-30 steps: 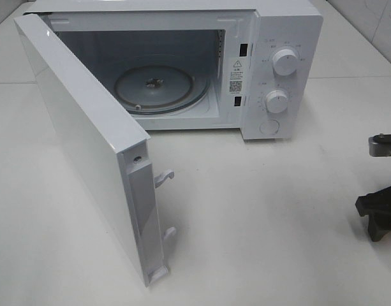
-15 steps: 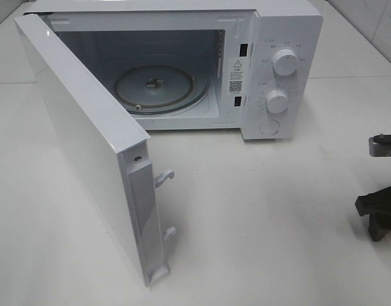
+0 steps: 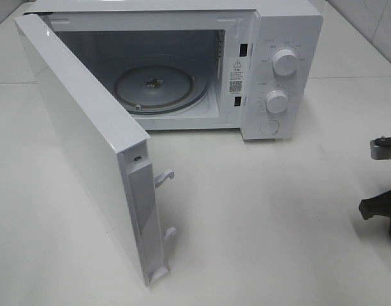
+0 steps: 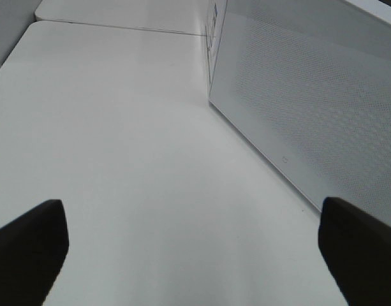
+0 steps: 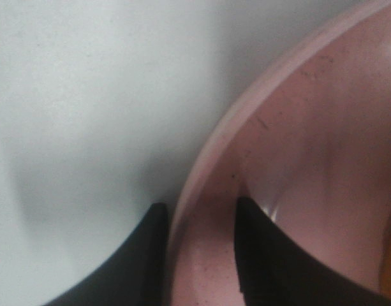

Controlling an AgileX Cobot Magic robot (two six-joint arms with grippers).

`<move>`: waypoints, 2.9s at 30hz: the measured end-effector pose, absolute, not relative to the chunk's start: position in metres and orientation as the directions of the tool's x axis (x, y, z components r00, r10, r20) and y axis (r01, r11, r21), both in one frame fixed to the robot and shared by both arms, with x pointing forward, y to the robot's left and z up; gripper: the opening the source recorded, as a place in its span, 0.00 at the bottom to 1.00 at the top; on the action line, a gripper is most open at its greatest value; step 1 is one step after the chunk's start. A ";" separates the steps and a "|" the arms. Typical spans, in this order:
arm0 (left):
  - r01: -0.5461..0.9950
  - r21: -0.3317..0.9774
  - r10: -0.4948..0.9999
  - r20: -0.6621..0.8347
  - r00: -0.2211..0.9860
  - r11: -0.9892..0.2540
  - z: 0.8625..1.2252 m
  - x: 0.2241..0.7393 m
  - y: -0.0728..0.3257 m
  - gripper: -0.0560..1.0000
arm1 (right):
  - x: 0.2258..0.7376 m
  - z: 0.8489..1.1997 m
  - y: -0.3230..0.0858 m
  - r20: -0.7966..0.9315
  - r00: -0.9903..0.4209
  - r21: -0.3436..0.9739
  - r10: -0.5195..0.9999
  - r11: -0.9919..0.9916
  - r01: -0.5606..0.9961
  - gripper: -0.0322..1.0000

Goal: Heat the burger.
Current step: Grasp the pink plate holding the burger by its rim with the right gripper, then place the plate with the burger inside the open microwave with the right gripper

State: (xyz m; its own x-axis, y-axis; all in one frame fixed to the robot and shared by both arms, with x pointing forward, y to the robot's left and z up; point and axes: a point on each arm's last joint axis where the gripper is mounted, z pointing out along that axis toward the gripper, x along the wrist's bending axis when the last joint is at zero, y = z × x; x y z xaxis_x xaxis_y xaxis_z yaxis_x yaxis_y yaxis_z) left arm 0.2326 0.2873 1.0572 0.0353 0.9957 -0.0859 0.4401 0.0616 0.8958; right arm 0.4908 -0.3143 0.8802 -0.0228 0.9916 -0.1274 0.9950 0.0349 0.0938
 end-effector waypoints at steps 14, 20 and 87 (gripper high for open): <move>0.440 0.896 0.996 -0.086 0.035 0.062 1.057 0.233 0.287 0.99 | 0.490 0.887 -0.314 -0.133 -0.015 0.097 0.991 0.028 0.995 0.11; 0.440 0.896 0.996 -0.086 0.035 0.062 1.057 0.233 0.287 0.99 | 0.489 0.887 -0.302 -0.147 -0.057 0.077 0.988 0.069 0.995 0.10; 0.440 0.896 0.996 -0.086 0.035 0.062 1.057 0.233 0.287 0.99 | 0.463 0.935 -0.262 -0.355 -0.160 0.088 0.921 0.203 0.975 0.06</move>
State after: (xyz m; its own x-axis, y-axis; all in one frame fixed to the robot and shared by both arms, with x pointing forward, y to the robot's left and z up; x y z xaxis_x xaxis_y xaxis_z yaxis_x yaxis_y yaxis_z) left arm 0.2326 0.2873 1.0572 0.0353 0.9957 -0.0859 0.4401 0.0616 0.8958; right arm 0.4625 -0.2620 0.9352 -0.1601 0.9210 -0.3552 0.9752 0.2034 0.0877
